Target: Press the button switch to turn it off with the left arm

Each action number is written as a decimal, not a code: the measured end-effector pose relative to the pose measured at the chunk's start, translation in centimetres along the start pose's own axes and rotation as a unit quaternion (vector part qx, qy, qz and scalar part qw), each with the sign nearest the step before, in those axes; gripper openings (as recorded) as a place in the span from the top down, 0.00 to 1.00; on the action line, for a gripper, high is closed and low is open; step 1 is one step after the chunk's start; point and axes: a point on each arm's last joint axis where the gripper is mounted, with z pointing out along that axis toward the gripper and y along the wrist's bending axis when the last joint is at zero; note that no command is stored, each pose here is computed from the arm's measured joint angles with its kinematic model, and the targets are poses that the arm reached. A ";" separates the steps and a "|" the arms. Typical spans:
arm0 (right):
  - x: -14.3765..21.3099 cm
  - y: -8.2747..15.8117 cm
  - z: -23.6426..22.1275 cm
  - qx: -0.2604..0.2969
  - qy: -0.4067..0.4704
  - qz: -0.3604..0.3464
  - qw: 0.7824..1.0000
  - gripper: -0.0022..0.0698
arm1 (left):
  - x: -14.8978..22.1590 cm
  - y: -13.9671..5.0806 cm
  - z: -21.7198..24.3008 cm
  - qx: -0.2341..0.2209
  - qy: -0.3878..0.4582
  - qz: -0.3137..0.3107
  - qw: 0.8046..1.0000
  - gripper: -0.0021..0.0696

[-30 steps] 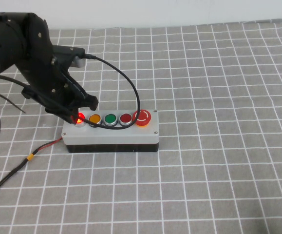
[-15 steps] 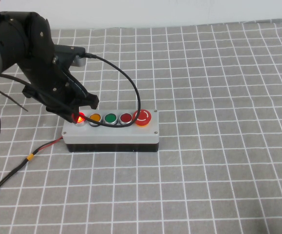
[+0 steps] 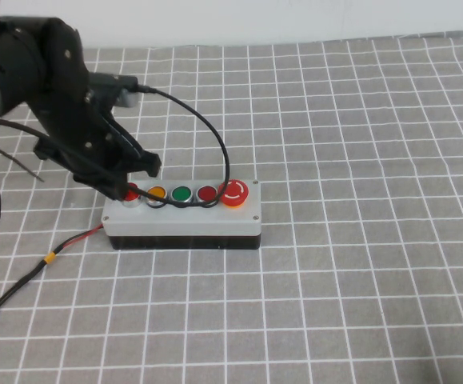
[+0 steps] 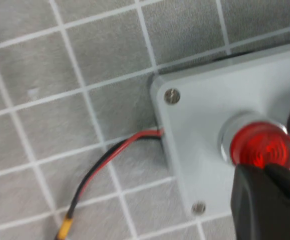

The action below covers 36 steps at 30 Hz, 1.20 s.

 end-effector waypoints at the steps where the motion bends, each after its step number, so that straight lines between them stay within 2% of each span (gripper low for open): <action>1: 0.0 0.0 0.0 0.000 0.000 0.000 1.000 1.00 | 0.1 0.0 -0.4 -0.002 -0.002 -0.002 1.000 0.98; 8: 0.0 0.0 0.0 0.000 0.000 0.000 1.000 0.99 | 2.4 0.1 -7.4 -0.031 -0.054 -0.028 0.998 0.98; 15: 0.0 0.0 0.0 0.000 0.000 0.000 1.000 0.99 | 8.7 0.0 -13.2 -0.055 -0.121 -0.046 0.990 0.98; 22: 0.0 0.0 0.0 0.000 0.000 0.000 1.000 0.99 | 15.4 0.2 -14.5 -0.087 -0.167 -0.074 0.979 0.98; 26: 0.0 0.0 0.0 0.000 0.000 0.000 1.000 0.99 | 17.9 0.1 -14.8 -0.093 -0.163 -0.082 0.979 0.98; 31: 0.0 0.0 0.0 0.000 0.000 0.000 1.000 0.99 | 19.3 0.0 -15.2 -0.093 -0.143 -0.100 0.980 0.98; 36: 0.0 0.0 0.0 0.000 0.000 0.000 1.000 0.99 | 19.7 0.0 -15.3 -0.089 -0.159 -0.114 0.977 0.98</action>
